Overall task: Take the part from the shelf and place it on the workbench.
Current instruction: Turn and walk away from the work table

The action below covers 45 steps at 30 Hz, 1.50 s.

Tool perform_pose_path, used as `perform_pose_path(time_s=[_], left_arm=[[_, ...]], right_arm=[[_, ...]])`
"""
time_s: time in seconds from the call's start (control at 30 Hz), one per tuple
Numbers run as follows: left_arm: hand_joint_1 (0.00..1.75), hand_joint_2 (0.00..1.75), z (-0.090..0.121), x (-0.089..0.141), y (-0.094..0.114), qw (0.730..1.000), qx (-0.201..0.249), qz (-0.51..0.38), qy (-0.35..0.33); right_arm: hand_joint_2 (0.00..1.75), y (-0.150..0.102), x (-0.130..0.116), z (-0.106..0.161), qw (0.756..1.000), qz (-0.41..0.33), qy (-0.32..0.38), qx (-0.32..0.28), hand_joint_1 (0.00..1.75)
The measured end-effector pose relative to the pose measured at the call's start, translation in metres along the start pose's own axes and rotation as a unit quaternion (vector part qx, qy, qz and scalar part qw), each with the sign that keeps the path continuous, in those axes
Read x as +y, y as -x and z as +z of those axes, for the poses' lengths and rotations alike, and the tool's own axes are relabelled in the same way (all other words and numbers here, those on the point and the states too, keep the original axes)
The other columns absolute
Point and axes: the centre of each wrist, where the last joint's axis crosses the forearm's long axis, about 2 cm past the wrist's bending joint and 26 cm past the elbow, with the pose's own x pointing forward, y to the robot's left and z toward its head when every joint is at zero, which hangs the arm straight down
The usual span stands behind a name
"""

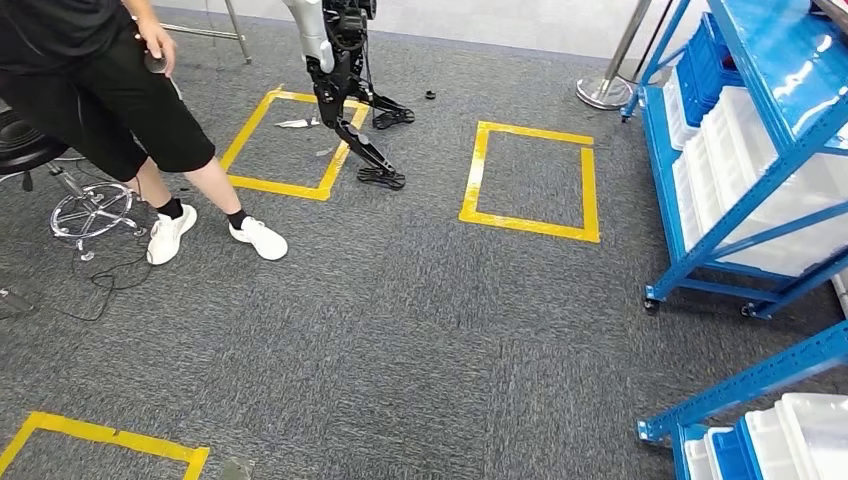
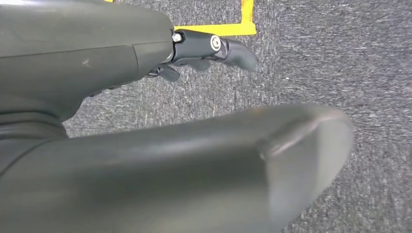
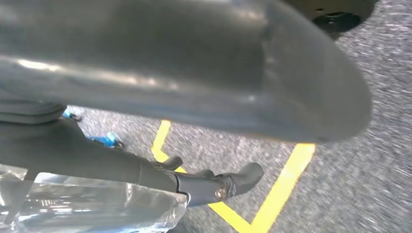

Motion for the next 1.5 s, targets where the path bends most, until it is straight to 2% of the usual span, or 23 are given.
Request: perform_pose_path(time_s=[1.5], left_arm=[[0.0,0.0,0.0011,0.0034,0.0032,1.0,0.007,-0.014,-0.003]], right_arm=[[0.0,-0.0013,0.0031,0.0006,1.0,0.0,-0.007,0.013,0.0]])
